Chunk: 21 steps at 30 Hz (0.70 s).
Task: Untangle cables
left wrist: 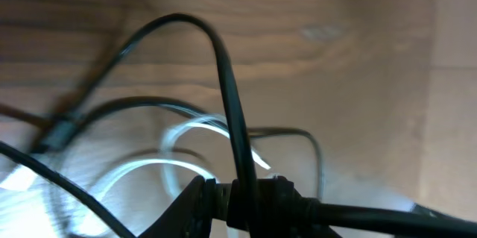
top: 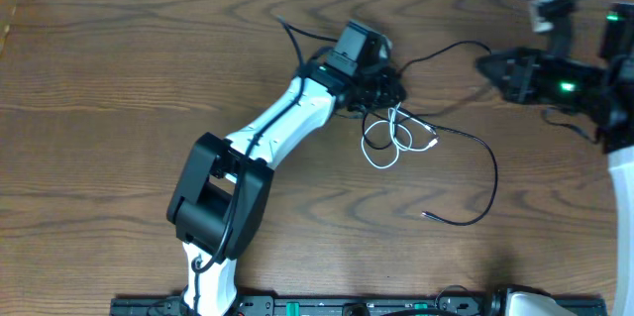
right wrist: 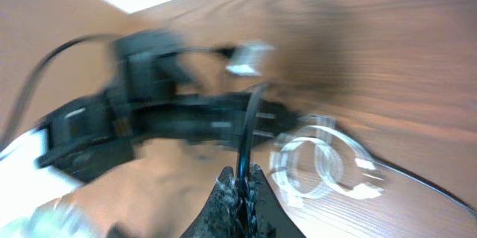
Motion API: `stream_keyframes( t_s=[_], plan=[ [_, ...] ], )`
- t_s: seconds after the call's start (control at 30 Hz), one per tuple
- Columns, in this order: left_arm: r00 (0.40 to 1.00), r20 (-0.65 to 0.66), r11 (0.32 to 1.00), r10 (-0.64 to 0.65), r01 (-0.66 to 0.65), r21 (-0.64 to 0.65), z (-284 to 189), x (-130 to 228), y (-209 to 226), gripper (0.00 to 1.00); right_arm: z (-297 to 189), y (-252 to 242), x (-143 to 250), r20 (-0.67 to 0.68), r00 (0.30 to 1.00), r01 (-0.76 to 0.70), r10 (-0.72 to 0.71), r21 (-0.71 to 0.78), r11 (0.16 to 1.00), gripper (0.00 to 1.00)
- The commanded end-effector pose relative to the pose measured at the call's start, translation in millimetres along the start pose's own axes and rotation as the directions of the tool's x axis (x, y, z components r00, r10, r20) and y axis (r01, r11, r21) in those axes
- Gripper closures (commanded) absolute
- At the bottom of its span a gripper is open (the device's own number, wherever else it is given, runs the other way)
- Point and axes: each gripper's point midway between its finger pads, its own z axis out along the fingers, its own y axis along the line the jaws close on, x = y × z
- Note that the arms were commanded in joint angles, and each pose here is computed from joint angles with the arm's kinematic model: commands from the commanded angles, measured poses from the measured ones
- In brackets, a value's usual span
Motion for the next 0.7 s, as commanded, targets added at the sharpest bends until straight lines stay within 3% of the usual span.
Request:
stream_keyframes(
  t_s=[0.0, 0.17, 0.33, 0.47, 0.53, 0.57, 0.67],
  plan=[
    [0.998, 0.068, 0.995, -0.018, 0.025, -0.096, -17.3, -28.2, 36.9, 0.78, -36.7, -60.5, -10.2, 0.114, 0.990, -0.107, 0.078, 0.277, 0.955, 0.99],
    [0.997, 0.080, 0.977, 0.004, 0.013, -0.212, -36.0, -39.3, 81.1, 0.81, -73.5, -121.7, 0.5, 0.179, 0.968, -0.246, 0.178, 0.512, 0.823, 0.99],
    [0.996, 0.094, 0.962, 0.010, 0.016, -0.272, -49.6, -47.9, 107.1, 0.81, -95.7, -148.1, 9.6, 0.245, 0.936, -0.351, 0.252, 0.605, 0.715, 0.99],
    [0.997, 0.079, 0.961, 0.022, 0.001, -0.275, -55.6, -45.8, 108.2, 0.80, -83.7, -137.5, 7.8, 0.195, 0.952, -0.303, 0.234, 0.542, 0.784, 0.98],
    [0.996, 0.072, 0.961, 0.057, -0.035, -0.273, -58.8, -44.4, 101.7, 0.81, -70.6, -124.1, 5.4, 0.139, 0.972, -0.234, 0.191, 0.469, 0.851, 0.89],
    [0.995, 0.074, 0.961, 0.072, -0.050, -0.271, -61.6, -44.5, 97.4, 0.86, -65.3, -120.1, 5.2, 0.119, 0.976, -0.216, 0.181, 0.443, 0.870, 0.85],
    [0.988, 0.106, 0.964, 0.113, -0.083, -0.251, -76.8, -48.2, 77.2, 0.93, -52.9, -117.2, 6.3, 0.083, 0.978, -0.208, 0.191, 0.403, 0.891, 0.76]
  ],
)
